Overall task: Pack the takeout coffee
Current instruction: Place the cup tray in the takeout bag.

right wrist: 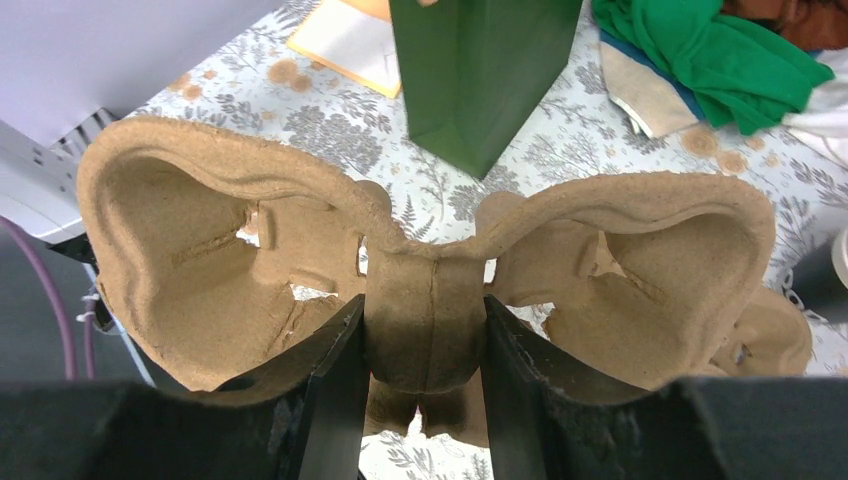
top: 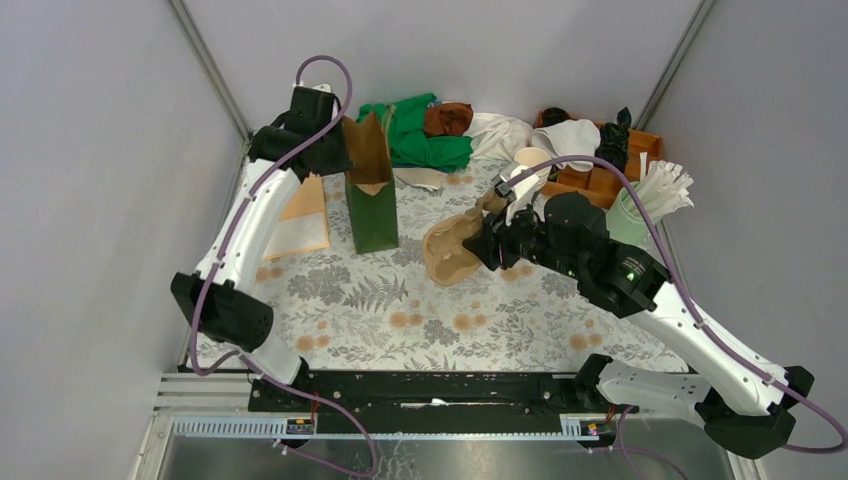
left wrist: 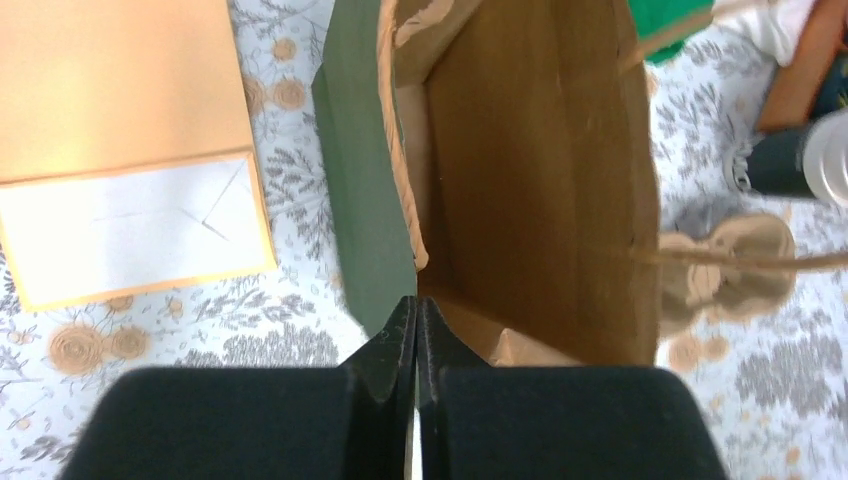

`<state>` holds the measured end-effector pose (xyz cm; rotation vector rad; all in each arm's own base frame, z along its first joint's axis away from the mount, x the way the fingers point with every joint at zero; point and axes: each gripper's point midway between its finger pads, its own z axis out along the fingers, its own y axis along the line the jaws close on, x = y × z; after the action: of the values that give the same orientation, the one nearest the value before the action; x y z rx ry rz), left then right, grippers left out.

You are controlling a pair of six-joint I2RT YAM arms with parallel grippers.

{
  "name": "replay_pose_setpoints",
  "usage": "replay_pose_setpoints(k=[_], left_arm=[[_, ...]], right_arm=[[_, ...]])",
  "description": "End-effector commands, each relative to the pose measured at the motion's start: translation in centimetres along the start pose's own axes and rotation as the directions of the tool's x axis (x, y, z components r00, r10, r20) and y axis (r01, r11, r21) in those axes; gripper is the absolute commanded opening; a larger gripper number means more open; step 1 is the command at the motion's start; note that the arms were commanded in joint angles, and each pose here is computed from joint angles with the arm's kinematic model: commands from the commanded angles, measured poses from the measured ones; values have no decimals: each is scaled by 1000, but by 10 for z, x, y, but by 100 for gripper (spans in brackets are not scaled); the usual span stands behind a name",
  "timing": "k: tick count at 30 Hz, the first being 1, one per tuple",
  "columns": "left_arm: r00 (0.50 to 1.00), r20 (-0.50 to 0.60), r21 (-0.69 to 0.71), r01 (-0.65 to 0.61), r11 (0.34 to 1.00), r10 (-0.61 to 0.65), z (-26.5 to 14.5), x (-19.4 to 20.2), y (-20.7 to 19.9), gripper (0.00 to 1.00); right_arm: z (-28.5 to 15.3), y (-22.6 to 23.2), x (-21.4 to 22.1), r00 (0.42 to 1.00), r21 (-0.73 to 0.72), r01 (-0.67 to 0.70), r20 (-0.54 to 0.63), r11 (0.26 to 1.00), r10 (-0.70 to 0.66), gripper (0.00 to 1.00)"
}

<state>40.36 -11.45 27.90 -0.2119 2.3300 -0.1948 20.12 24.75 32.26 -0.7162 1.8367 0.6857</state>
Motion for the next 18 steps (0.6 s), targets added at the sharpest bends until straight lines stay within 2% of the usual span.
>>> replay_pose_setpoints(k=[1,5,9,14,18], left_arm=[[998,13,122,-64,990,62,-62,7,-8,0],[994,-38,249,-88,965,100,-86,32,-23,0],[983,-65,401,-134,906,173,-107,61,-49,0],[969,-86,528,-155,835,234,-116,91,-70,0],[965,-75,597,-158,786,251,-126,99,-84,0]], right_arm=[[-5,21,-36,997,-106,31,71,994,-24,41],[-4,30,-59,994,-146,38,108,989,-22,41],[-6,45,-79,993,-218,47,118,975,-22,41],[-17,68,-107,987,-326,76,157,942,-25,41],[-25,72,-127,979,-333,110,196,936,-45,41]])
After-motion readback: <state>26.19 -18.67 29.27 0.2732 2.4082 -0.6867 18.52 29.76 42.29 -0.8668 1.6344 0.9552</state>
